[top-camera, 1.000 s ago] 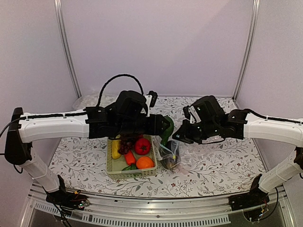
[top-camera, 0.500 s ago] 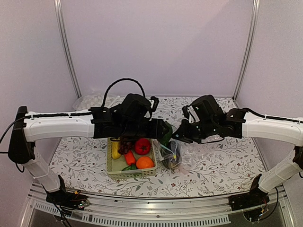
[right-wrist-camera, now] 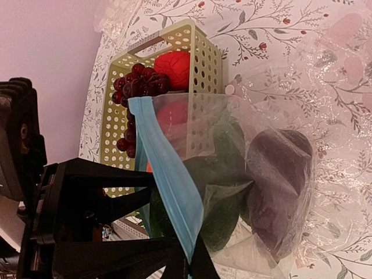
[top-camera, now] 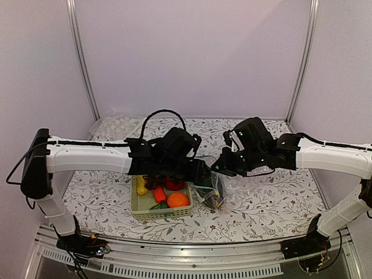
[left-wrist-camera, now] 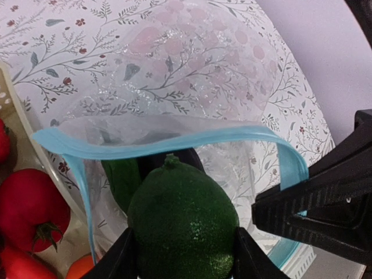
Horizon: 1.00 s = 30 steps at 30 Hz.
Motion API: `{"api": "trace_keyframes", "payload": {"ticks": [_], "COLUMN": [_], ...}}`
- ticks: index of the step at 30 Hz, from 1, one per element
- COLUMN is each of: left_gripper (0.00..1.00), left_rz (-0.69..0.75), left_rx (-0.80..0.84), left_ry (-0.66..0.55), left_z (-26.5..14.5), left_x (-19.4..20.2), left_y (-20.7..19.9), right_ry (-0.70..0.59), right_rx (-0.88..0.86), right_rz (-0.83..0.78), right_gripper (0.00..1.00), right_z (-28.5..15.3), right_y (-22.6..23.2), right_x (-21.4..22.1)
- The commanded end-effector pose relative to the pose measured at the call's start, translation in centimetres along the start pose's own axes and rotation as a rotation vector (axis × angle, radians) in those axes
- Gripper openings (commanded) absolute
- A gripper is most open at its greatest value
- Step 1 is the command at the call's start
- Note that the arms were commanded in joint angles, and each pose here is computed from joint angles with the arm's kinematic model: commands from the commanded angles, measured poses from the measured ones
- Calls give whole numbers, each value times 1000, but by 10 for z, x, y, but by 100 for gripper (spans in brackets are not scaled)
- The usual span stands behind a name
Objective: Place the food in the zip-top bag and seal the zipper
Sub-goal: Place the fake fruit in the zipper food storage bag.
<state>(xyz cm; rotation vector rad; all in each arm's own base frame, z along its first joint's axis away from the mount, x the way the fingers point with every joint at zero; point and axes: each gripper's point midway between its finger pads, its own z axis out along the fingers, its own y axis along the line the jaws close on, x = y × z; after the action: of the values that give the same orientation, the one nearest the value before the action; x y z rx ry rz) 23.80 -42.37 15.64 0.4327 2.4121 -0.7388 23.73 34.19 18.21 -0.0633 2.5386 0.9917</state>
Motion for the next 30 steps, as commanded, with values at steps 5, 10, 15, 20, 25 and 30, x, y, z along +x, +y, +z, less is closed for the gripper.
{"api": "trace_keyframes", "payload": {"ticks": [5, 10, 15, 20, 25, 30], "left_gripper": [55, 73, 85, 87, 90, 91], "left_rz": [25, 61, 81, 70, 14, -28], "left_rx": [31, 67, 93, 84, 22, 53], "left_ry": [42, 7, -52, -113, -95, -62], "left_z": [6, -9, -33, -63, -69, -60], "left_x": [9, -2, -18, -31, -30, -24], "left_y": [-16, -25, -30, -24, 10, 17], "right_ry": [-27, -30, -42, -37, -24, -16], "right_rx": [-36, -31, -29, -20, -1, 30], "right_rz": [-19, -15, -15, -15, -40, -81], "right_gripper": [0, 0, 0, 0, 0, 0], "right_z": [-4, -5, -8, -8, -10, -19], "right_y": [12, 10, 9, 6, 2, -3], "right_x": [-6, -5, -7, -5, -2, 0]}}
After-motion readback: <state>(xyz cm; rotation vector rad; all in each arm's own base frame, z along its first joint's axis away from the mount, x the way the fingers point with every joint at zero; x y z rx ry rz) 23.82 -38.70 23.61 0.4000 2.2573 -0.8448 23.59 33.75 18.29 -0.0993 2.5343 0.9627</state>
